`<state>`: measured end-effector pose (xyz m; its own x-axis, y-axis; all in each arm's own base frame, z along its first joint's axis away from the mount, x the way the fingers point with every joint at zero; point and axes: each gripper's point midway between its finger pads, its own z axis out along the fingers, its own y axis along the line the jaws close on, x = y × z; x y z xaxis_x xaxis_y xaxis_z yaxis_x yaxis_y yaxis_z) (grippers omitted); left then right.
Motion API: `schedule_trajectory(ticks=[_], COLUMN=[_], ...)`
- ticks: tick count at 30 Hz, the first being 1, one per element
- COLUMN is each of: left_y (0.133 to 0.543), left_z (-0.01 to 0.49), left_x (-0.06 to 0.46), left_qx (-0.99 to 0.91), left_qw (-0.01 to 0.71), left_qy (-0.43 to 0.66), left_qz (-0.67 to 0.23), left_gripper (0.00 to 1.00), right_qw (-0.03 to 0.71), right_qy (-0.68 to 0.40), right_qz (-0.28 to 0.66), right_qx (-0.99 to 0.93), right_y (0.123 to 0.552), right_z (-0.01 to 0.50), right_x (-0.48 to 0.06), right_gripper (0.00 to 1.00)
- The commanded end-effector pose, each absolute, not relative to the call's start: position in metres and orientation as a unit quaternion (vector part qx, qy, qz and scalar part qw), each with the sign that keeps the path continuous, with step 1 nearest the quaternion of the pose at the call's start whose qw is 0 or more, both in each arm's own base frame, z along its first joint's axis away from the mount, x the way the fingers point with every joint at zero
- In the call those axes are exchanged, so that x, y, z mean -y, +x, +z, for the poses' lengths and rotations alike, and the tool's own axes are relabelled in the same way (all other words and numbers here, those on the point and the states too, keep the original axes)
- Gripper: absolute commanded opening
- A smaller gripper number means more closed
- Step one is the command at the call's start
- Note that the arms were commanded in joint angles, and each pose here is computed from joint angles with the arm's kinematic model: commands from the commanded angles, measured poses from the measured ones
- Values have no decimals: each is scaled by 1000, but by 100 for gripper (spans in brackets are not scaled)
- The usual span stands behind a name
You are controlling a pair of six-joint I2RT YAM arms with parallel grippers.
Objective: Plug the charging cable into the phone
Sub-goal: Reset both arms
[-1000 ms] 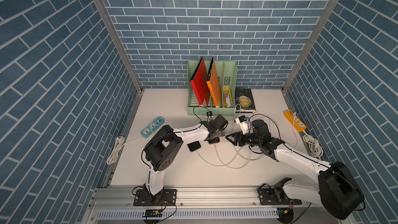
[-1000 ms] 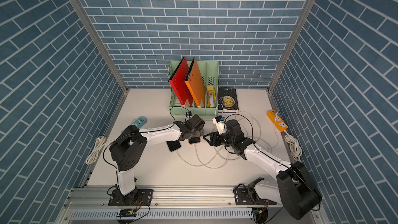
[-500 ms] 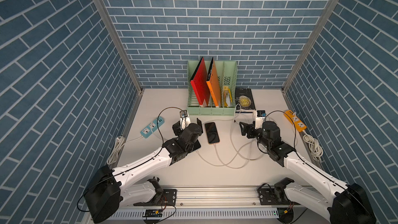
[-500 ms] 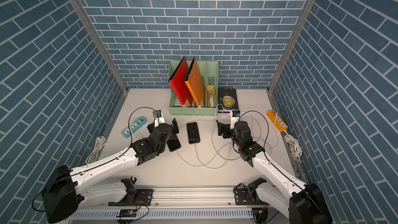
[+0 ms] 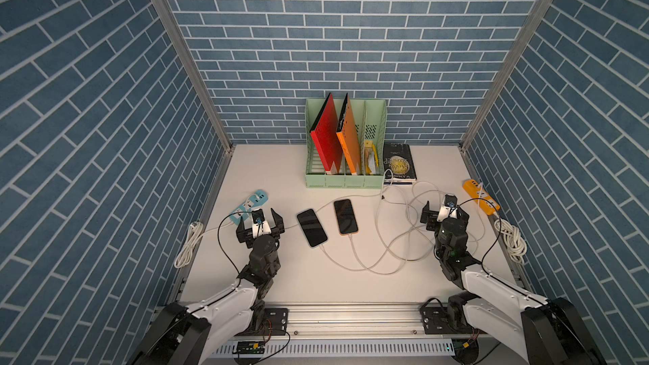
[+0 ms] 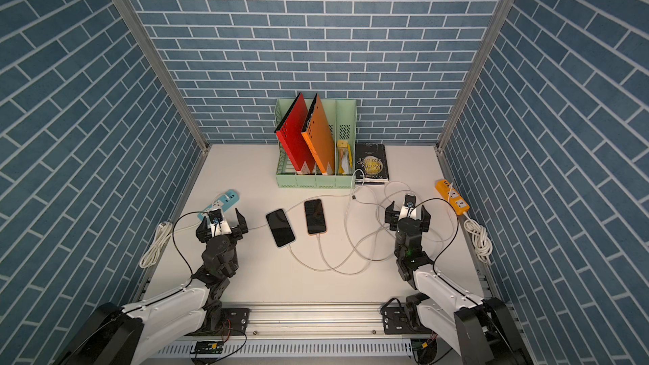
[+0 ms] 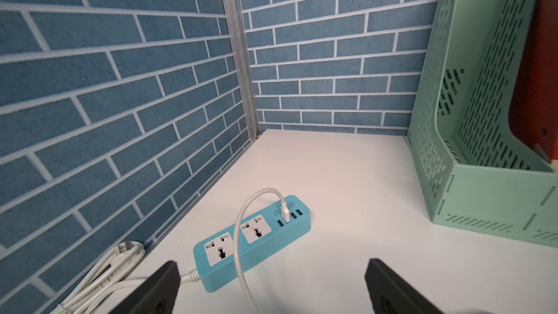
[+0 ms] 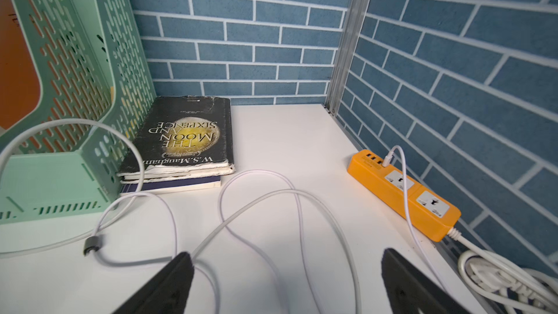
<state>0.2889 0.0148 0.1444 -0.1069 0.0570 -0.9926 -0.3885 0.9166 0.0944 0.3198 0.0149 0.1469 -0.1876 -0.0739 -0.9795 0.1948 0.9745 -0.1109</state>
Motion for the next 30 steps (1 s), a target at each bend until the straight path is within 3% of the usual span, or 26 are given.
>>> schedule_trajectory(ticks=[1,9,21,30], left_y=[306,339,364,363], left_z=[166,146,134,135], left_x=[-10,-28,-27,-29], left_qx=[-692,-700,-731,-728], left_qw=[703,699,673,675], left_qy=[-104,-106,-87,-91], left_qz=[131,103,76,78], left_gripper=[100,100,100,100], right_qw=[681,741,678,694], right_qy=[62,54,8,26], right_qz=[-130,-149,-76,-79], right_qx=[-718,-653,-731,-715], right_y=[319,312,365,348], right_z=[161,171,133,139], right_x=[2,10,1,9], right_gripper=[99,99,99,100])
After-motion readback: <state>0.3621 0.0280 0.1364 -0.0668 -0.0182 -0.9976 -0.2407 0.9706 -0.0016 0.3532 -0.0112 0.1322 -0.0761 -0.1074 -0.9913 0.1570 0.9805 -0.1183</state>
